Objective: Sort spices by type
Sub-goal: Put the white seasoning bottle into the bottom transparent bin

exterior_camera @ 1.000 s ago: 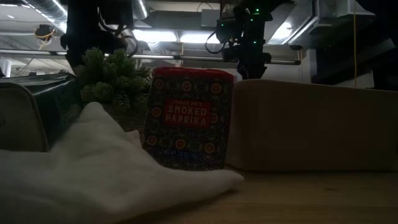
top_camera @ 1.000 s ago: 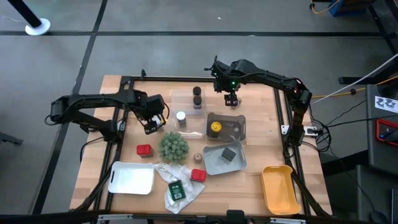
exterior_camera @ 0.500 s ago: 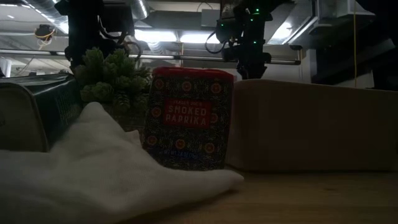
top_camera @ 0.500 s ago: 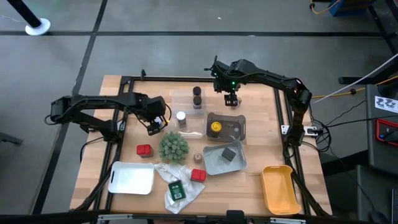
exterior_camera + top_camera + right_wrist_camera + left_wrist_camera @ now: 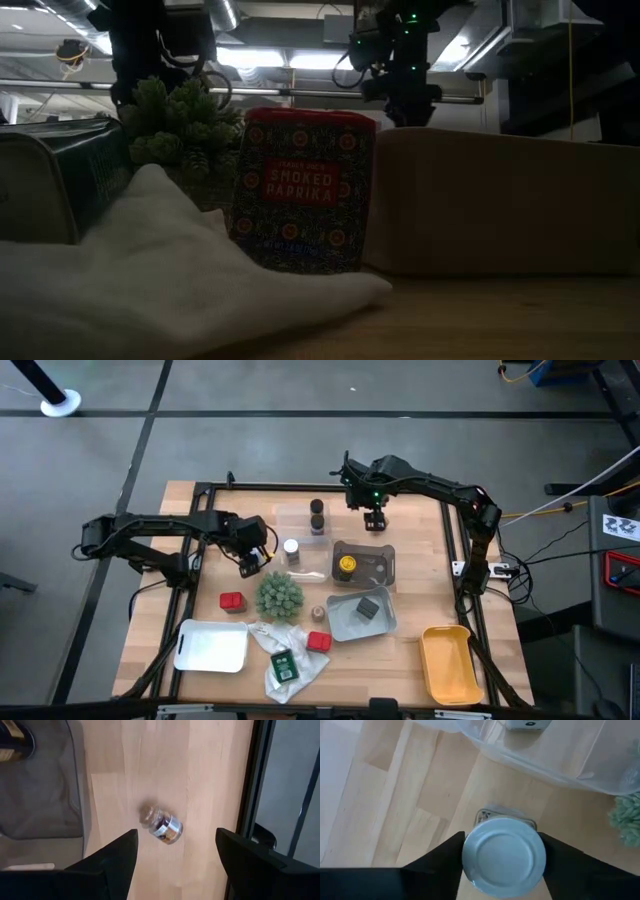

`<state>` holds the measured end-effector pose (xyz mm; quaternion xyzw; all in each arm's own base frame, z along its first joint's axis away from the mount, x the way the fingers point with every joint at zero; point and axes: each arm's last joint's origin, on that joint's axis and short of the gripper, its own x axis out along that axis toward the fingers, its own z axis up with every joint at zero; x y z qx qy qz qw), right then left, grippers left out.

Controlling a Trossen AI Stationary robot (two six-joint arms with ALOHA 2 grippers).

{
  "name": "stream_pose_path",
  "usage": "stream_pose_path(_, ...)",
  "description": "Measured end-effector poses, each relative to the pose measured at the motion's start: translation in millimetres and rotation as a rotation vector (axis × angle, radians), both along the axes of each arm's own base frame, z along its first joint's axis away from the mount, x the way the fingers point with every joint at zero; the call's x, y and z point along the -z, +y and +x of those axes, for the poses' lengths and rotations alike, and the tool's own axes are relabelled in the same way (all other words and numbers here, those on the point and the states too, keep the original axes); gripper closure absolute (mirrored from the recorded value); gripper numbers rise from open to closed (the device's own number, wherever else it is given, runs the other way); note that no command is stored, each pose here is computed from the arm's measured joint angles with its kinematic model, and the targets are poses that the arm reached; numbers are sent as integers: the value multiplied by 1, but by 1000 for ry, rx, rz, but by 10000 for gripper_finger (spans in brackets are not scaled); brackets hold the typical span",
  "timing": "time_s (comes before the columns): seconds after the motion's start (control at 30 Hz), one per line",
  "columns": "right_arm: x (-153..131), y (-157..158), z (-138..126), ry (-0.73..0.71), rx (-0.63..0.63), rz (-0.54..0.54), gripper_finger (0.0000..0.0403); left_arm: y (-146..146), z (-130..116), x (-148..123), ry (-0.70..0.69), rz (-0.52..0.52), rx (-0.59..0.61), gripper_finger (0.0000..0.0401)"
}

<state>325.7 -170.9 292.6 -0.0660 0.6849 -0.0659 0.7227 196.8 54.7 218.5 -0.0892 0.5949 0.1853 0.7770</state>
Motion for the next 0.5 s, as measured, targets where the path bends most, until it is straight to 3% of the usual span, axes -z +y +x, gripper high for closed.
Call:
stream_pose_path(0.2, -3, -1, -4, 9, -1, 1, 136, 0, 0, -1, 0, -2, -8, 209)
stream_pose_path(0.5, -42, -9, -38, -140, 59, 22, 136, 1, 2, -31, 10, 2, -7, 209)
